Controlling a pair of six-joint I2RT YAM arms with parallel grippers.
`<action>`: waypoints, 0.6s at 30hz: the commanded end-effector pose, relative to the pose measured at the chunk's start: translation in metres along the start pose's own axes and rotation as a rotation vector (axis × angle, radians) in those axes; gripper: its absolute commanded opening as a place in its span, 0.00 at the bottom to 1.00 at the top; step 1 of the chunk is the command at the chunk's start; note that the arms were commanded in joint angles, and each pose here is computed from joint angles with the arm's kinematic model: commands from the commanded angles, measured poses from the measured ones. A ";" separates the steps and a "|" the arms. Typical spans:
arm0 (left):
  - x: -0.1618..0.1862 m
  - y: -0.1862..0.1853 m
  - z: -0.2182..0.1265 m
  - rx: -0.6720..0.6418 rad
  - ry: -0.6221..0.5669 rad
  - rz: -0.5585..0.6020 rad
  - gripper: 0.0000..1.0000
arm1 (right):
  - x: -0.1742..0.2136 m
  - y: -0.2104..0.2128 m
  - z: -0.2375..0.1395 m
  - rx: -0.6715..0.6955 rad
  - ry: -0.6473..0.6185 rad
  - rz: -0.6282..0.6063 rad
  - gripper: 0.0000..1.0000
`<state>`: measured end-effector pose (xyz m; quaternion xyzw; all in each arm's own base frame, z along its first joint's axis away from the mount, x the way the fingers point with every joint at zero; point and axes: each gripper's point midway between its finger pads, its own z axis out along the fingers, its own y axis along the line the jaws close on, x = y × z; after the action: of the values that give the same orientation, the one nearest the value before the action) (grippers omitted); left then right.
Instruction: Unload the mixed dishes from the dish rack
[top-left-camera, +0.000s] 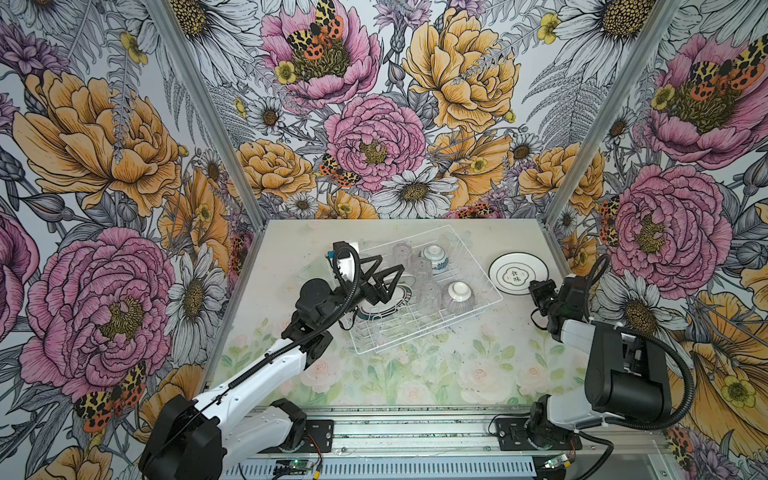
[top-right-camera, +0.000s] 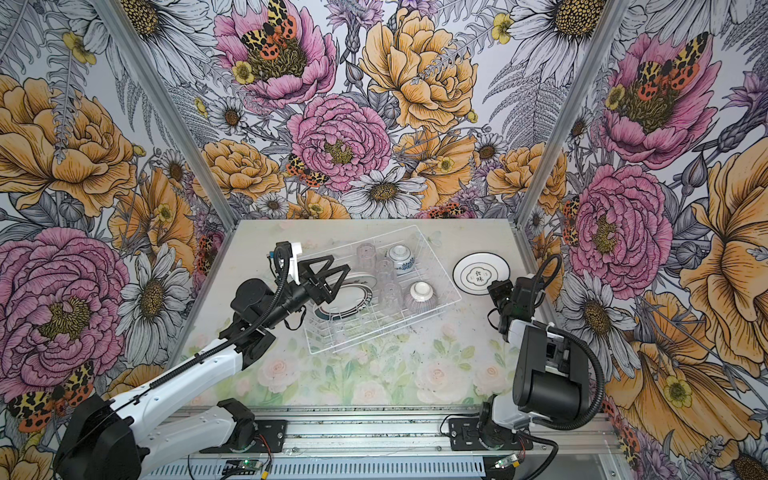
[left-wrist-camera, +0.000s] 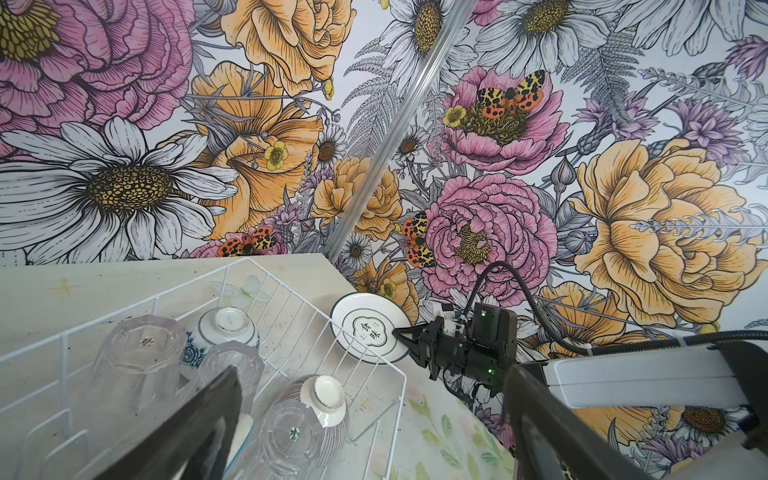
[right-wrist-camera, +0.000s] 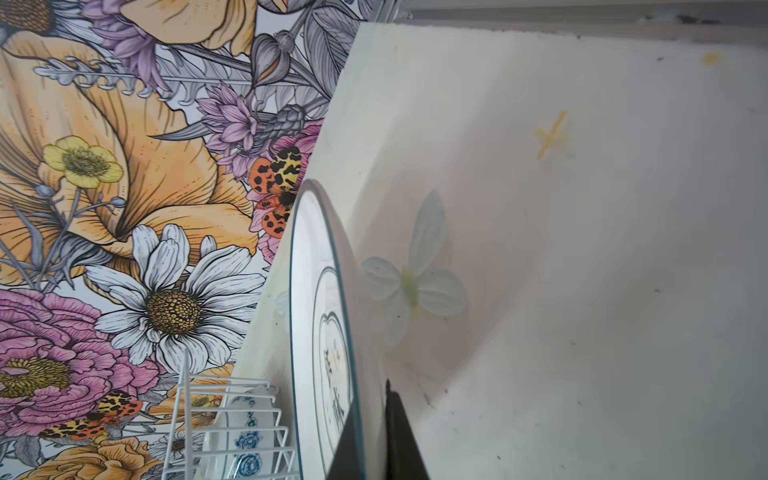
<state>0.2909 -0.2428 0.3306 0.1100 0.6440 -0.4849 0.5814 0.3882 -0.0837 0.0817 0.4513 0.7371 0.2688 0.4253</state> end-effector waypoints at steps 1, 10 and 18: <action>0.003 0.001 -0.003 -0.013 -0.002 0.019 0.99 | -0.013 0.016 0.011 -0.069 -0.016 -0.033 0.00; 0.005 0.005 -0.003 -0.027 -0.002 0.013 0.99 | 0.002 -0.003 0.033 -0.055 0.051 0.017 0.26; 0.010 0.010 -0.001 -0.042 0.018 0.006 0.99 | 0.006 -0.013 0.028 -0.027 0.037 0.000 0.87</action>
<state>0.2929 -0.2414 0.3224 0.1032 0.6531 -0.4786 0.5778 0.4051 -0.0808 0.0487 0.4515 0.7428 0.2927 0.3985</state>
